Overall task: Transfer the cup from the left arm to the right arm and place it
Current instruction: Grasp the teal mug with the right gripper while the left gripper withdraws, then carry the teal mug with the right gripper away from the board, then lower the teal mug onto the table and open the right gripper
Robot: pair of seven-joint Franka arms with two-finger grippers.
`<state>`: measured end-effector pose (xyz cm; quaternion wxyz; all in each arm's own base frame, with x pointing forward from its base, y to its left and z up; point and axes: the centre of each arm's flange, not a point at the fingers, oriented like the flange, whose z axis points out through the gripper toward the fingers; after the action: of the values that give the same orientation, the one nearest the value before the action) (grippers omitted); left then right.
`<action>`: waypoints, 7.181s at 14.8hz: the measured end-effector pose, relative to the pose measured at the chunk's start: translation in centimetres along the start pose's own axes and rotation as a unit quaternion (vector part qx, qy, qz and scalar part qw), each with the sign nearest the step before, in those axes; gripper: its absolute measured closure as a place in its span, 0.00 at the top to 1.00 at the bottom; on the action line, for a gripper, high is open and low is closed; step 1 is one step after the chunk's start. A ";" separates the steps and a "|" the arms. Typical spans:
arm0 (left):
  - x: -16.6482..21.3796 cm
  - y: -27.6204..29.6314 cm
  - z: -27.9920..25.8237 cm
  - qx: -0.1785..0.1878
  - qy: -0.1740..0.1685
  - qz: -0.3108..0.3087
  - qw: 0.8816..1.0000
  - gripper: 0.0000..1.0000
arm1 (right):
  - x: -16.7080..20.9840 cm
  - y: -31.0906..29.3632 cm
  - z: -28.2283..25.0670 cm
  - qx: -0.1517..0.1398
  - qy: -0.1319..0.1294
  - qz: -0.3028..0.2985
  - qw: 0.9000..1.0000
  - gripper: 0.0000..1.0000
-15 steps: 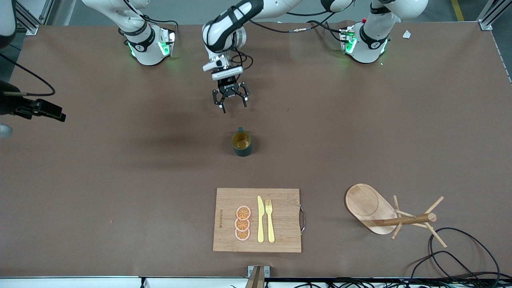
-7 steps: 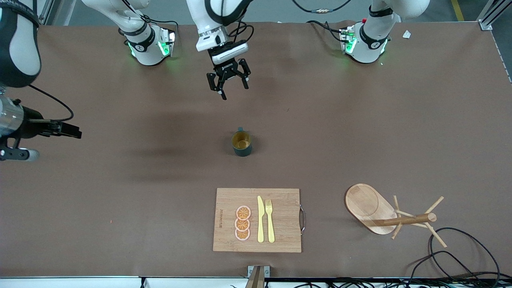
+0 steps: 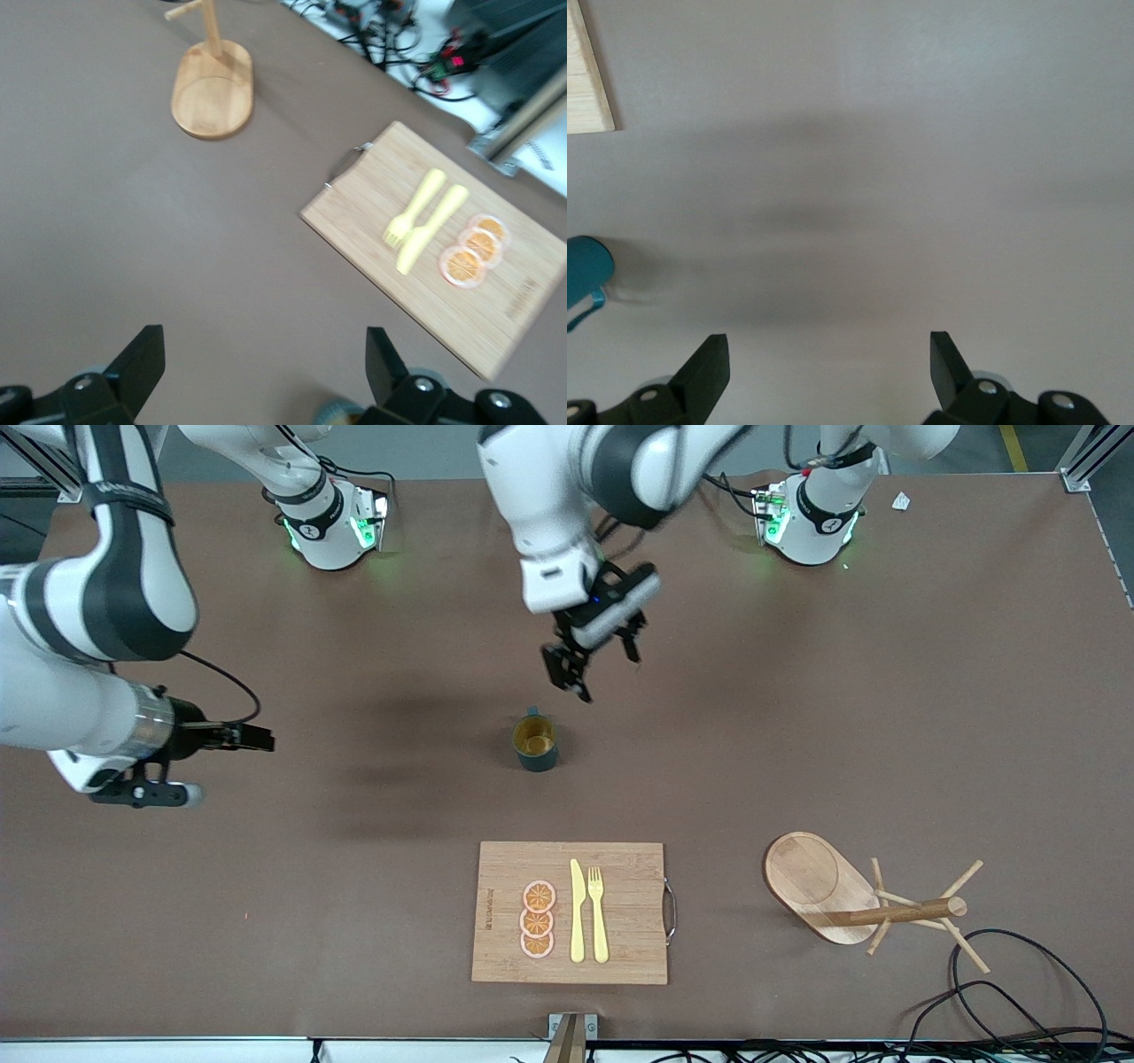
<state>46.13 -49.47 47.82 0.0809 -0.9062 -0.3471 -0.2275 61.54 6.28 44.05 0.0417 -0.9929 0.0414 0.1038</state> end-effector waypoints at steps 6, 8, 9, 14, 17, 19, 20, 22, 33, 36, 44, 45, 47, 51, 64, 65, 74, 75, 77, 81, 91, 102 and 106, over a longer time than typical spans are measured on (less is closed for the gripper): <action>17.3 -2.9 6.9 0.021 -0.096 0.095 0.991 1.00 | -2.7 -12.3 6.2 0.012 0.025 0.036 0.999 1.00; 22.1 -4.6 8.2 0.010 -0.119 0.136 0.983 1.00 | -4.4 -16.7 8.4 0.017 0.042 0.046 0.998 1.00; 24.3 -5.6 8.8 0.006 -0.125 0.154 0.980 1.00 | -5.1 -18.6 9.6 0.019 0.049 0.051 0.997 1.00; 31.8 -10.2 8.3 -0.028 -0.144 0.197 0.969 1.00 | -7.1 -25.6 14.9 0.026 0.076 0.035 0.996 1.00; 35.4 -13.9 6.7 -0.054 -0.173 0.224 0.957 1.00 | -7.7 -27.9 17.2 0.032 0.086 0.037 0.995 1.00; 36.7 -15.8 5.7 -0.060 -0.186 0.244 0.950 1.00 | -8.1 -29.0 18.8 0.030 0.087 0.031 0.995 0.99; 37.0 -16.6 5.1 -0.059 -0.188 0.256 0.946 1.00 | -8.1 -29.3 19.7 0.029 0.088 0.029 0.995 0.98; 37.5 -18.3 3.8 -0.053 -0.193 0.293 0.935 1.00 | -8.2 -29.8 21.1 0.027 0.087 0.025 0.996 0.93; 38.6 -25.8 1.0 -0.048 -0.211 0.379 0.900 1.00 | -8.9 -31.7 23.8 0.014 0.092 -0.020 0.995 0.33; 38.1 -25.7 1.2 -0.049 -0.217 0.381 0.897 1.00 | -9.1 -32.1 24.0 0.010 0.094 -0.046 0.994 0.04; 36.9 -24.7 0.9 -0.066 -0.227 0.387 0.891 1.00 | -4.7 -25.5 19.7 -0.024 0.070 -0.244 0.967 0.04; 36.4 -24.4 0.7 -0.066 -0.227 0.388 0.891 1.00 | -4.0 -23.9 18.7 -0.027 0.063 -0.273 0.960 0.04; 35.5 -23.9 0.2 -0.065 -0.226 0.388 0.891 1.00 | -2.6 -20.1 16.6 -0.031 0.050 -0.324 0.944 0.04; 35.3 -24.1 -0.4 -0.065 -0.224 0.388 0.892 1.00 | -0.3 -10.8 13.5 -0.047 0.039 -0.425 0.903 0.04; 35.3 -24.5 -0.1 -0.063 -0.226 0.387 0.892 1.00 | -1.4 16.7 13.7 -0.063 0.031 -0.620 0.781 0.04; 35.5 -24.6 0.0 -0.063 -0.226 0.386 0.892 1.00 | -1.7 17.3 14.6 -0.067 0.034 -0.626 0.776 0.04; 36.2 -25.3 0.3 -0.069 -0.235 0.374 0.895 1.00 | -2.8 16.2 17.4 -0.083 0.021 -0.664 0.743 0.04; 36.2 -25.3 0.3 -0.069 -0.235 0.374 0.895 1.00 | -2.9 16.1 17.5 -0.085 0.021 -0.666 0.741 0.04; 36.2 -25.3 0.3 -0.069 -0.235 0.374 0.895 1.00 | -2.9 15.9 17.8 -0.092 0.025 -0.670 0.736 0.04; 36.2 -25.3 0.3 -0.069 -0.235 0.374 0.895 1.00 | -3.0 15.2 18.2 -0.094 0.025 -0.675 0.731 0.04; 35.9 -25.4 -0.1 -0.068 -0.236 0.376 0.893 1.00 | -3.3 15.0 18.1 -0.084 0.014 -0.678 0.730 0.58; 35.4 -25.9 -0.5 -0.065 -0.237 0.377 0.893 1.00 | -2.7 13.7 3.3 -0.049 -0.024 -0.489 0.871 1.00; 35.5 -26.0 -0.3 -0.064 -0.238 0.376 0.893 1.00 | -2.9 12.9 -1.9 -0.051 -0.024 -0.400 0.915 1.00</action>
<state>51.96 -9.13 64.41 0.0172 -0.9993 0.0255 0.0212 57.95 -6.52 45.58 0.0305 -0.9243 -0.3659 0.1037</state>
